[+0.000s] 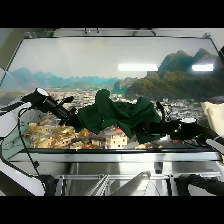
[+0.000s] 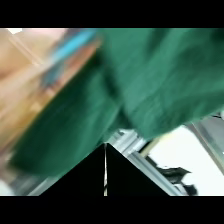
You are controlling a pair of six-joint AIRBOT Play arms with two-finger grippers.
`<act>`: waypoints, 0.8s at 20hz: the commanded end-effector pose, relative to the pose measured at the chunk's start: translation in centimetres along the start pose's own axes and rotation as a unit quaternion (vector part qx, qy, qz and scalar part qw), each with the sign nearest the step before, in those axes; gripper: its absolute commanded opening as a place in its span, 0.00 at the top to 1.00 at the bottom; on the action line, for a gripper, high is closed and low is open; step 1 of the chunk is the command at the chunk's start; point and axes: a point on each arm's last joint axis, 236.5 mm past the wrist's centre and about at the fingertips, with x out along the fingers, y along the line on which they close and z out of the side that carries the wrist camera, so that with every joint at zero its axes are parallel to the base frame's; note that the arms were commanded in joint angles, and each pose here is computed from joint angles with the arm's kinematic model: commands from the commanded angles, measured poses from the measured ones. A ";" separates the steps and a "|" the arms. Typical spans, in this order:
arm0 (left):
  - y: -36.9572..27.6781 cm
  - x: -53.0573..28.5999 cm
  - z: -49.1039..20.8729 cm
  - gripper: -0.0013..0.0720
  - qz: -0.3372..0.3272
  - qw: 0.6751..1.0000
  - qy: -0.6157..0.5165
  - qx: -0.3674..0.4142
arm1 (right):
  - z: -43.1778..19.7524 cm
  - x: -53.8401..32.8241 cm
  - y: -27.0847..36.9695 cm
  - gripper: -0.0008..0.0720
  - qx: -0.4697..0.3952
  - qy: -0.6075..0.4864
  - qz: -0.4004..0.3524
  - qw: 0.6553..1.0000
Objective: Fold the shirts.
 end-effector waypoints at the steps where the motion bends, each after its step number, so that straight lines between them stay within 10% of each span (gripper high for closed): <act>1: -0.1 0.9 0.1 0.98 0.039 0.999 0.012 0.026 | -0.2 0.0 0.6 0.97 -0.006 0.003 0.013 1.000; 10: -0.6 -9.3 0.0 0.95 0.140 0.935 -0.301 0.122 | -1.5 -0.2 2.2 0.97 -0.025 0.031 0.048 0.998; 13: 0.7 -12.0 -0.1 0.35 0.159 0.891 -0.416 0.083 | -1.4 -0.2 2.3 0.97 -0.025 0.028 0.050 0.998; 16: 1.9 -10.2 -1.3 0.34 0.129 0.912 -0.388 0.036 | -1.3 -0.2 2.4 0.97 -0.025 0.026 0.052 0.998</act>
